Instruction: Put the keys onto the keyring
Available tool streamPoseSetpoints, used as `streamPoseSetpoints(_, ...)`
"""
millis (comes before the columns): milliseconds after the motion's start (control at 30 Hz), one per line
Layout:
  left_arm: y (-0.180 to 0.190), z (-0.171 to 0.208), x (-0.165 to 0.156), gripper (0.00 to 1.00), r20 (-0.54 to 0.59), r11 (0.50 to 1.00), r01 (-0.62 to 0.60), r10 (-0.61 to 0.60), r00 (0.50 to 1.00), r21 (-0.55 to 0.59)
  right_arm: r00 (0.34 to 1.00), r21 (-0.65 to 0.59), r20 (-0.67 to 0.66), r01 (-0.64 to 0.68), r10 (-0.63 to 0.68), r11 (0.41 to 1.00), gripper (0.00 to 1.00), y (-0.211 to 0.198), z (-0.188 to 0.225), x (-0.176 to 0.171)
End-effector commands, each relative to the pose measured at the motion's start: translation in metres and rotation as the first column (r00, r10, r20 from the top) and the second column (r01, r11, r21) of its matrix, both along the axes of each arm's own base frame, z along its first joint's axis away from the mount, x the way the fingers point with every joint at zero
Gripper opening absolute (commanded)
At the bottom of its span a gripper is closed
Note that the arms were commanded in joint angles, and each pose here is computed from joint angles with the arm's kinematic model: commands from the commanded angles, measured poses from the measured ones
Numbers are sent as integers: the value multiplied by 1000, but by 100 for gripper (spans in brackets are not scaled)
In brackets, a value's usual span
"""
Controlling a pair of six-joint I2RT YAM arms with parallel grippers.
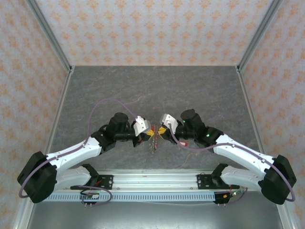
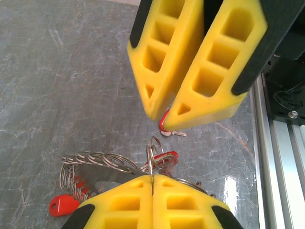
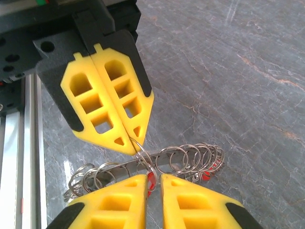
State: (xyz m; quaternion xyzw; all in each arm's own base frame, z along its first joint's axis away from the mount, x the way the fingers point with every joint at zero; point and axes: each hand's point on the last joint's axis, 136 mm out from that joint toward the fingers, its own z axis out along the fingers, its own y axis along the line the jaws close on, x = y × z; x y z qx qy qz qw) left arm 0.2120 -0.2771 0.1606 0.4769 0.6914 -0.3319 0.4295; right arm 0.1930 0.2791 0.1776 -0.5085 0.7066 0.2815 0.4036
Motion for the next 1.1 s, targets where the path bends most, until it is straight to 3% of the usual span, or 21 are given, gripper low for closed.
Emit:
streamPoseSetpoints(0,-9,29,-2,0,60,996,61,-58,997,-57,994,-24,89,-68,70,997,15,2,12,-1)
streamPoseSetpoints(100,-10,29,-2,0,58,996,61,-58,997,-57,987,-67,117,-107,115,992,15,1,6,-2)
streamPoseSetpoints(400,-10,29,-1,0,56,996,61,-57,997,-58,986,1,105,-130,129,992,15,14,13,-1)
streamPoseSetpoints(633,-10,30,0,0,62,996,58,-54,997,-64,990,-36,56,-129,131,991,7,12,-6,-2)
streamPoseSetpoints(1067,-10,27,-2,0,60,996,59,-55,997,-71,993,-2,39,-112,112,994,13,15,-10,-2)
